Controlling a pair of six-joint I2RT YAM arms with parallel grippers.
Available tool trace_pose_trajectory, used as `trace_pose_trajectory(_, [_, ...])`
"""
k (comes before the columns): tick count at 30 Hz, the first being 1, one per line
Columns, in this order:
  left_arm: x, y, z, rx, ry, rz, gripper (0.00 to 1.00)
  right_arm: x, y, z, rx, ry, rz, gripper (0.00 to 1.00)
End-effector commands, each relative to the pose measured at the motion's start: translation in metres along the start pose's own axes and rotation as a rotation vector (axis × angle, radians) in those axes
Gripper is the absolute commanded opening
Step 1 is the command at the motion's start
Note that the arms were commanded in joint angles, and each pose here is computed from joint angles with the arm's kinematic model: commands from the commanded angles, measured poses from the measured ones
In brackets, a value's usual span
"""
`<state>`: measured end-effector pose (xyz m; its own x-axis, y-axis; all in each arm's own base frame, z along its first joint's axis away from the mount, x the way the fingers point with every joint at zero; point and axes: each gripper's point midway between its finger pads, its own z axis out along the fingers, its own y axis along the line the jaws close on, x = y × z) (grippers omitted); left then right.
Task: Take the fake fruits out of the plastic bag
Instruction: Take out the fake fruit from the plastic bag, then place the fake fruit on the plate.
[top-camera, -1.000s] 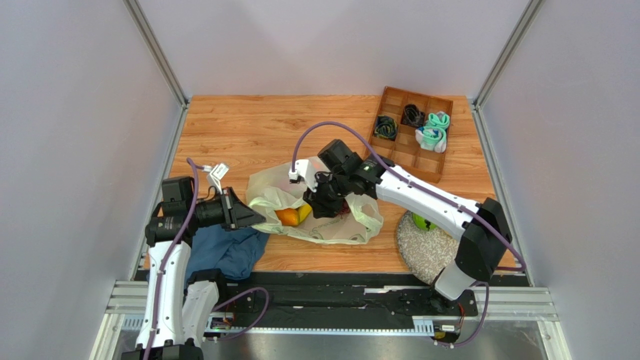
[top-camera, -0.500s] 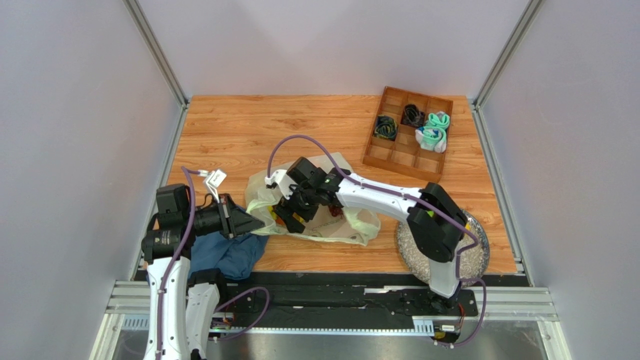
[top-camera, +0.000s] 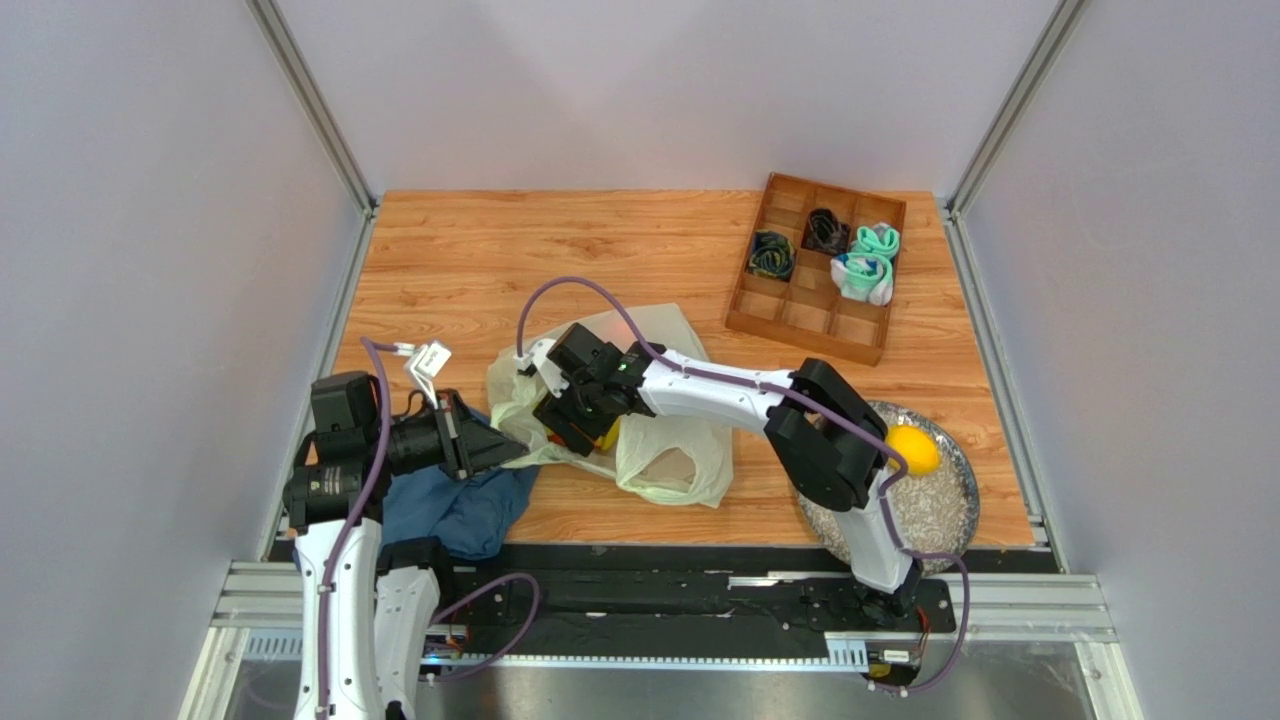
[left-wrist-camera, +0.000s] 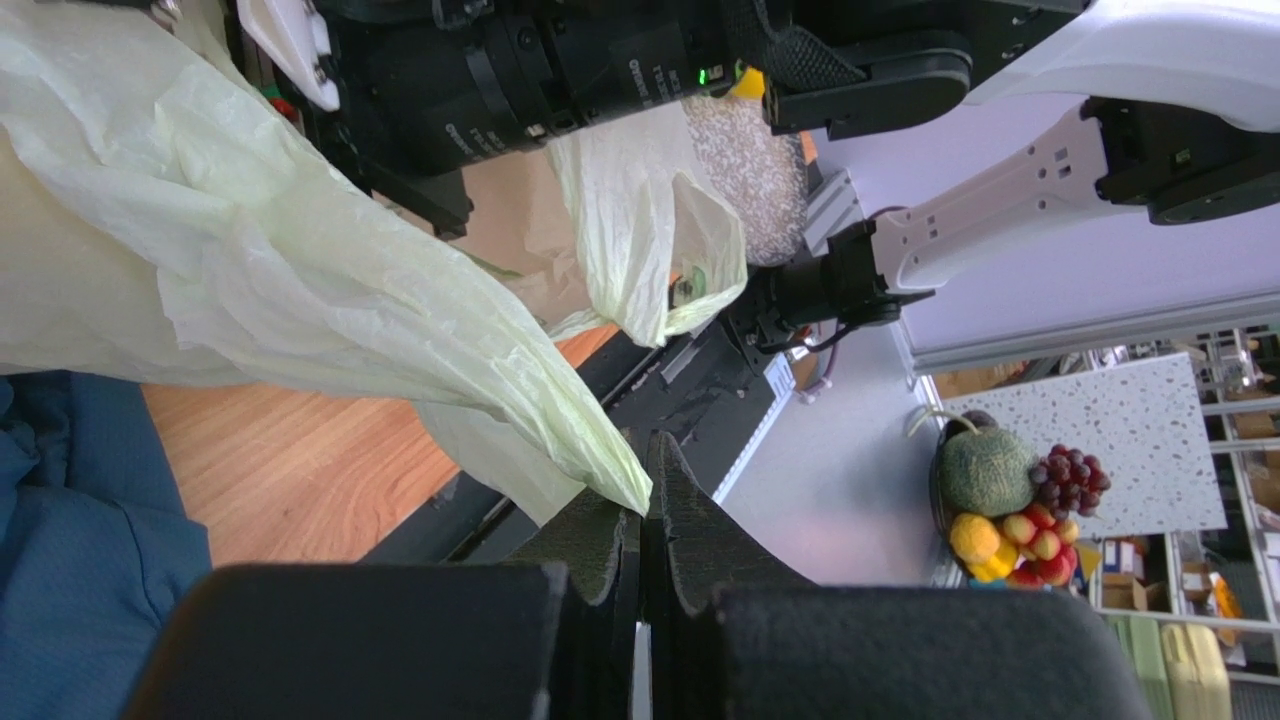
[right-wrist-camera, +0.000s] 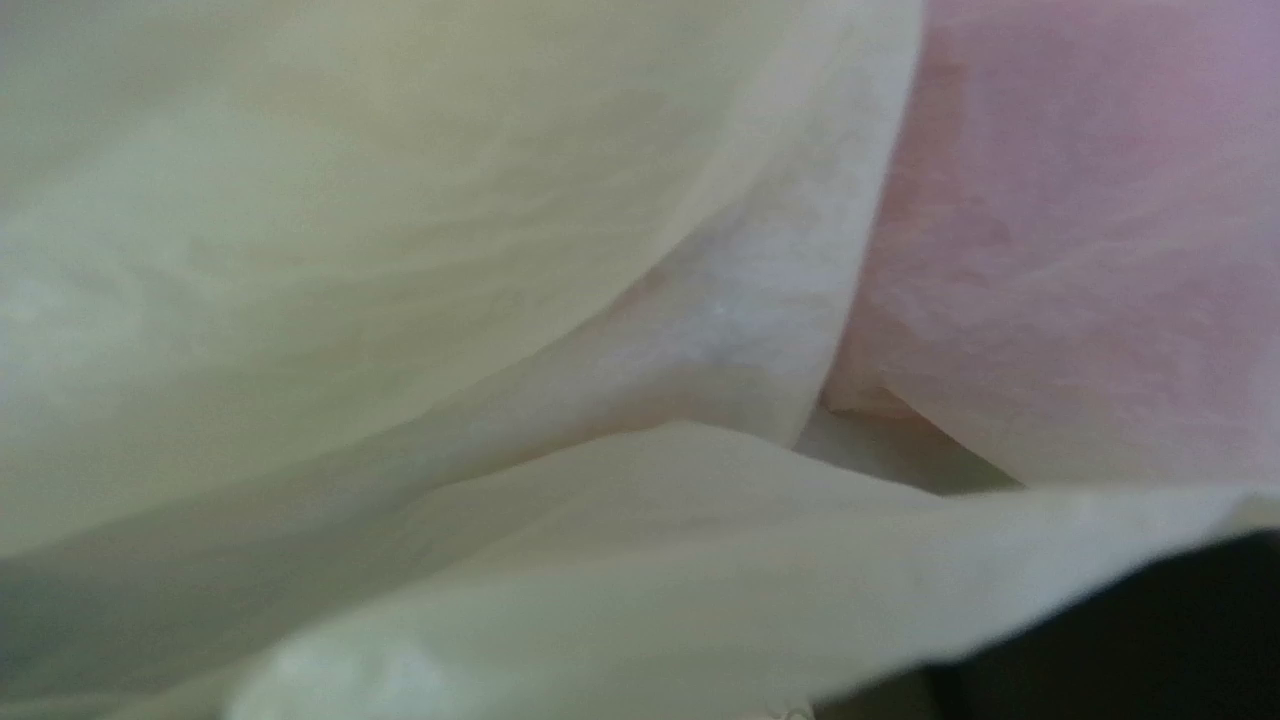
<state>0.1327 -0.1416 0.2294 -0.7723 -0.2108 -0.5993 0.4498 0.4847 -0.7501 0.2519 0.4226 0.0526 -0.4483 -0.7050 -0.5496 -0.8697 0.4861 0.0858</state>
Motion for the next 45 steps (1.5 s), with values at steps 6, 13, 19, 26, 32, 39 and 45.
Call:
trace_pose_trajectory(6, [-0.009, 0.006, 0.003, 0.0, -0.026, 0.01, 0.0, -0.05, 0.006, -0.097, -0.052, -0.184, -0.232, 0.35])
trace_pose_trajectory(13, [-0.03, 0.021, 0.012, 0.003, -0.061, -0.065, 0.0, -0.037, 0.022, -0.201, -0.116, -0.251, -0.423, 0.24])
trace_pose_trajectory(19, [-0.042, 0.034, 0.018, -0.016, -0.079, -0.082, 0.0, -0.005, -0.012, -0.261, -0.081, -0.293, -0.266, 0.24])
trace_pose_trajectory(26, [-0.036, 0.036, 0.019, -0.012, -0.059, -0.119, 0.0, 0.138, -0.194, -0.365, 0.453, -0.329, 0.447, 0.25])
trace_pose_trajectory(32, [-0.038, 0.045, 0.023, -0.019, -0.049, -0.157, 0.0, 0.305, -0.207, -0.391, 0.588, -0.186, 1.021, 0.26])
trace_pose_trajectory(39, [-0.038, 0.047, 0.024, -0.015, -0.046, -0.17, 0.0, 0.384, -0.205, -0.37, 0.52, -0.106, 1.248, 0.28])
trace_pose_trajectory(45, [-0.037, 0.044, 0.023, -0.013, -0.053, -0.155, 0.0, 0.414, -0.206, -0.33, 0.389, -0.029, 1.313, 0.29])
